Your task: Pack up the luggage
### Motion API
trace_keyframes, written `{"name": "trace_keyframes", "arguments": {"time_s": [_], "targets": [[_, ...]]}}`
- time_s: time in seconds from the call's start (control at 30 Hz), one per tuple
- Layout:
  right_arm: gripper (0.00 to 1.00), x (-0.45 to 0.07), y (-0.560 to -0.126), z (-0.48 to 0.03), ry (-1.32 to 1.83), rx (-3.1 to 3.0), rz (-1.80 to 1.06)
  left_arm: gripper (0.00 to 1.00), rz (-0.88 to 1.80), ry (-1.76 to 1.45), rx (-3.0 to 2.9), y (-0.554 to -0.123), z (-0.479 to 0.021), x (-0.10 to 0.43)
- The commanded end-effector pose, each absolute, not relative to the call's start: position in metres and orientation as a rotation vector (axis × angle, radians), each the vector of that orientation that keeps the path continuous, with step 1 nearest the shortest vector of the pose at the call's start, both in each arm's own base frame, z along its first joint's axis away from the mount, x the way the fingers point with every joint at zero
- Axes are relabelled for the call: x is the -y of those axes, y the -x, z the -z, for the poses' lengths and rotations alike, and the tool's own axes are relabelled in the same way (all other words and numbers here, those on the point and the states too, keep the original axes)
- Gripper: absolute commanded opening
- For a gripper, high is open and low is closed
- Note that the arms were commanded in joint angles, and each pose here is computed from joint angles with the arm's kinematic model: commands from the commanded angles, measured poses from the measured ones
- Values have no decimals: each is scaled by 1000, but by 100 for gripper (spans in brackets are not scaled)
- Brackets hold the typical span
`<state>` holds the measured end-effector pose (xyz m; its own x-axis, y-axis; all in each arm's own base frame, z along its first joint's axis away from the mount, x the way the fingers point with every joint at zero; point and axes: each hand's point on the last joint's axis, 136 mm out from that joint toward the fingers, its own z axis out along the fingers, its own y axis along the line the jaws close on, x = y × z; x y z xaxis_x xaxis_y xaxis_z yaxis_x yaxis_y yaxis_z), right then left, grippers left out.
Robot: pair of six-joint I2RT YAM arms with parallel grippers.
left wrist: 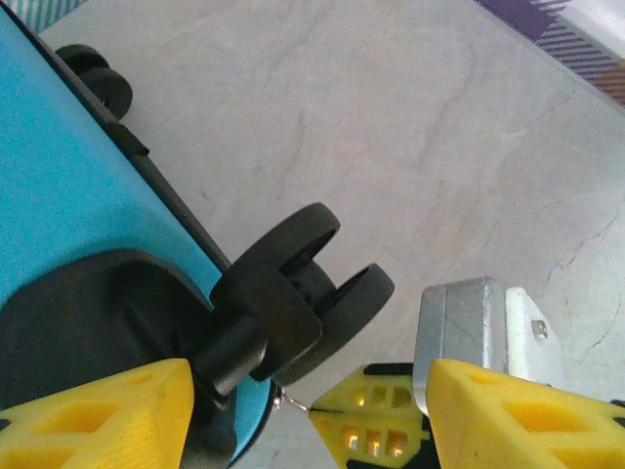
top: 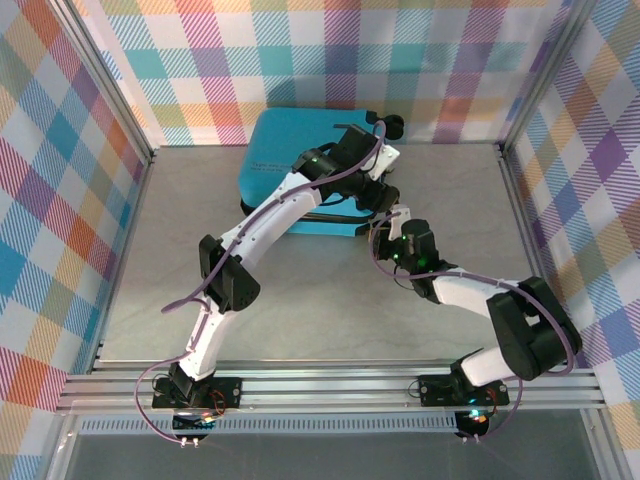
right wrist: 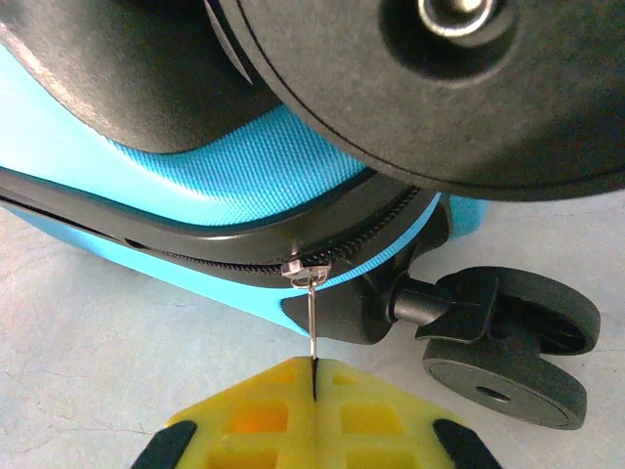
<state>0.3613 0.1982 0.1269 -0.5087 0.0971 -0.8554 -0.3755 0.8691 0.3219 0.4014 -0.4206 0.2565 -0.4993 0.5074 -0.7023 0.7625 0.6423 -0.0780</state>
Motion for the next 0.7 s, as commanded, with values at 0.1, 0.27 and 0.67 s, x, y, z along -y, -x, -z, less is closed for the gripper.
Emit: {"name": "trace_keyframes", "arguments": {"time_s": [0.1, 0.27, 0.67], "targets": [[0, -198, -350, -130, 229, -2021, -597, 65, 576, -1022, -2115, -401, -262, 444], [0, -198, -347, -130, 235, -2020, -601, 68, 578, -1072, -2088, -398, -254, 460], [0, -182, -354, -127, 185, -2046, -498, 71, 438, -918, -2206, -426, -212, 461]]}}
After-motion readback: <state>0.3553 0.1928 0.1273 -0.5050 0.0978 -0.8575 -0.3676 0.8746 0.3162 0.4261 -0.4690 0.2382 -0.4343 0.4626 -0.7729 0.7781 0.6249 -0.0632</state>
